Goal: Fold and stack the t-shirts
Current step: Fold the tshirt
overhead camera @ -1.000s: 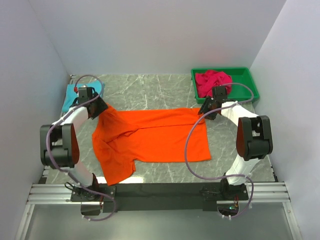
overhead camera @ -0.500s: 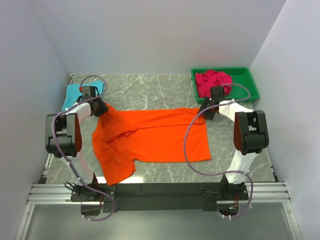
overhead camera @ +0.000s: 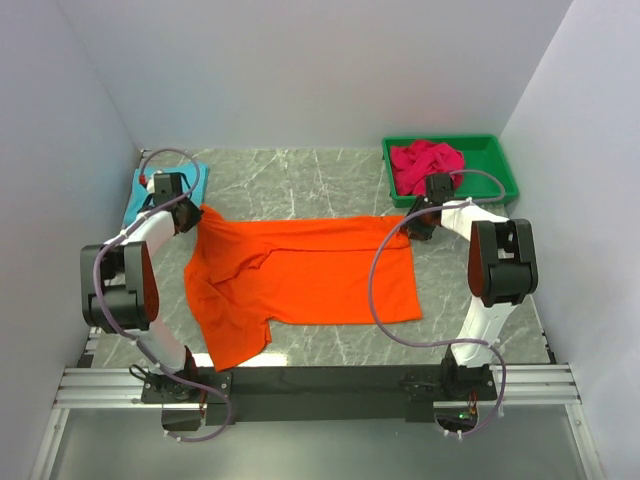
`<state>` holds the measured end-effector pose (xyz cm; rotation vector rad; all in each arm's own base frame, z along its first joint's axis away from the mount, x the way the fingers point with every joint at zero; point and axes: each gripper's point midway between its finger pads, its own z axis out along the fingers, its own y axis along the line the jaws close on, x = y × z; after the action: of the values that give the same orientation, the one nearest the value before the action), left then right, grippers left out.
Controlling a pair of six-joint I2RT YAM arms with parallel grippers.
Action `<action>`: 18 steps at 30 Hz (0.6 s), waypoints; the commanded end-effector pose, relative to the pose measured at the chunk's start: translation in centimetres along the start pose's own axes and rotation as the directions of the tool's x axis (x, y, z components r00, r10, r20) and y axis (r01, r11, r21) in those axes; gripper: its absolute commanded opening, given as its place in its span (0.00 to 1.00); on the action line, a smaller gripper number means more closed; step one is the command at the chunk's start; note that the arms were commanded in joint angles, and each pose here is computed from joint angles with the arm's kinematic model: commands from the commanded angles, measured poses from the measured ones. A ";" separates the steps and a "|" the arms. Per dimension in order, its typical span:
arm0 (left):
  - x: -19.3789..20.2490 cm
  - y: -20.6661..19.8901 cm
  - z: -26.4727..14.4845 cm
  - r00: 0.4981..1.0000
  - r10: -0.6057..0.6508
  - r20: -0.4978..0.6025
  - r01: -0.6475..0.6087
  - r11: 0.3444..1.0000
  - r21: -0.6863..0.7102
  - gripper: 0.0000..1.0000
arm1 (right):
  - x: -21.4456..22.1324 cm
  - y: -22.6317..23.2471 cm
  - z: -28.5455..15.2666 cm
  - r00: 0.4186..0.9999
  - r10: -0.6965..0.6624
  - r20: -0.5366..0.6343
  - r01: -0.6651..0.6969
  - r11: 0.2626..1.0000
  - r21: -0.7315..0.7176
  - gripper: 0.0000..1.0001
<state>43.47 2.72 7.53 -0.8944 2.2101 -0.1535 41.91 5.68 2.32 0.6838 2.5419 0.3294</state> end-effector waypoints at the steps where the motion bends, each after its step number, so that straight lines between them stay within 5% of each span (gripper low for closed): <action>1: -1.8 0.7 -0.3 0.991 -0.106 0.077 0.107 0.994 -0.008 0.01 | -0.5 -1.0 0.3 1.000 0.020 0.000 -0.020 0.999 0.041 0.44; 10: 1.5 1.5 0.2 0.977 -0.211 -0.027 0.211 0.977 0.007 0.01 | -0.5 -0.9 0.2 1.000 0.021 -0.008 -0.021 0.999 0.027 0.43; 18: -0.1 0.8 -1.6 0.990 -0.134 0.036 0.132 0.989 0.061 0.48 | -2.4 1.3 -2.5 0.998 -0.021 0.064 0.025 0.998 -0.055 0.45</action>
<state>40.39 2.72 4.49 -1.1031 2.2025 -0.2357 41.75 5.42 2.31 0.6870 2.5496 0.3427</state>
